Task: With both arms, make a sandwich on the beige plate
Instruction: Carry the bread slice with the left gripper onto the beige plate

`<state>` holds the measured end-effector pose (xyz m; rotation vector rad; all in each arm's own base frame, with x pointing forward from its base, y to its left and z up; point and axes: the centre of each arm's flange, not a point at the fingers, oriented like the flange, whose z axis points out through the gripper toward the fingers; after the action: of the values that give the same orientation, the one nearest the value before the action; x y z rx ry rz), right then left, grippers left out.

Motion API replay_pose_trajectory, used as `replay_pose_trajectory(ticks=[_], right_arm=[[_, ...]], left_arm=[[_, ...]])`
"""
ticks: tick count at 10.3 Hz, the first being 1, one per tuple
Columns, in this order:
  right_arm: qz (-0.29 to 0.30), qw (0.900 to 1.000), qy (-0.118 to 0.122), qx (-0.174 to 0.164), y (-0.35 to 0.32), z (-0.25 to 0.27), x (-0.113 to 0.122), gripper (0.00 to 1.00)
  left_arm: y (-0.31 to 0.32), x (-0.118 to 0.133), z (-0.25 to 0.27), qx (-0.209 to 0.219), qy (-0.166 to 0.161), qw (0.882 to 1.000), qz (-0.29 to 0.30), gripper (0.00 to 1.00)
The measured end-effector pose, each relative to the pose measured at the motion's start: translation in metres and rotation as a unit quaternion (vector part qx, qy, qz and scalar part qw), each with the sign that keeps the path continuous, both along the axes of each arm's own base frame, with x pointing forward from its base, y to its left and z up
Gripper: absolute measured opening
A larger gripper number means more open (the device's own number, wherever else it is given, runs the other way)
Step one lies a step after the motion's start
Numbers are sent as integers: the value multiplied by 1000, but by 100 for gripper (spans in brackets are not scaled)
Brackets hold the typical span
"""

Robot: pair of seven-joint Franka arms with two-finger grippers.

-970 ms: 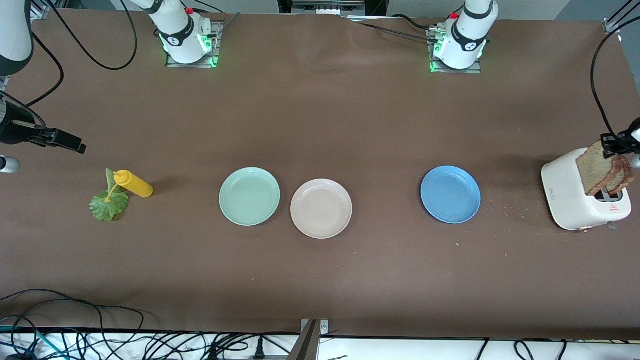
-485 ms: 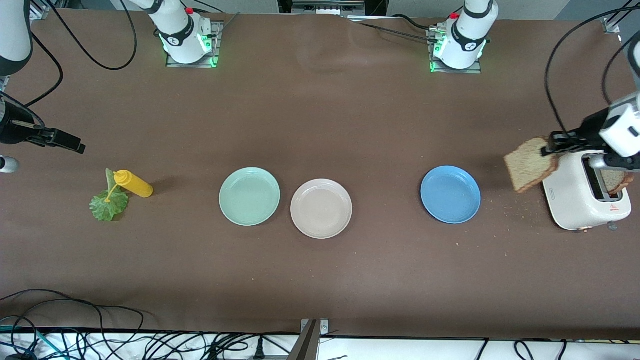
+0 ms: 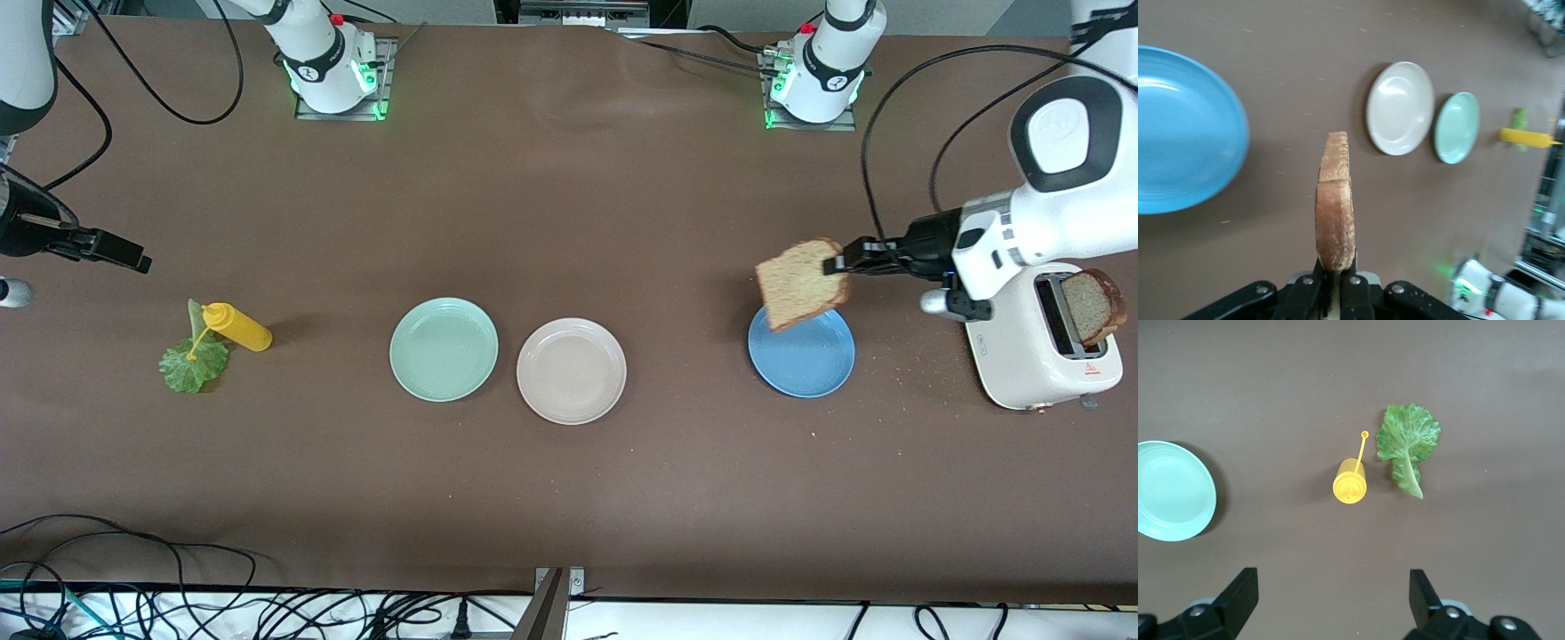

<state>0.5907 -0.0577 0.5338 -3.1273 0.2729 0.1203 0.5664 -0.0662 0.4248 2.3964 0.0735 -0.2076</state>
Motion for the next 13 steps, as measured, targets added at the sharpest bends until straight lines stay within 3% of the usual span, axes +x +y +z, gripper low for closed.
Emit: replay_pose_trajectory(ticks=[2, 4, 8, 13], right_arm=[[0, 1000, 0, 0, 0, 0, 0, 100], [0, 1000, 0, 0, 0, 0, 0, 100], [-1, 1000, 0, 0, -1, 0, 0, 100], [-1, 1000, 1, 0, -1, -1, 0, 100]], left_arm=[[-53, 4, -15, -73, 11, 997, 12, 8], [-117, 11, -28, -110, -12, 992, 62, 8], [-222, 7, -96, -117, -15, 980, 161, 8], [-245, 21, -163, -96, -1, 973, 210, 8]])
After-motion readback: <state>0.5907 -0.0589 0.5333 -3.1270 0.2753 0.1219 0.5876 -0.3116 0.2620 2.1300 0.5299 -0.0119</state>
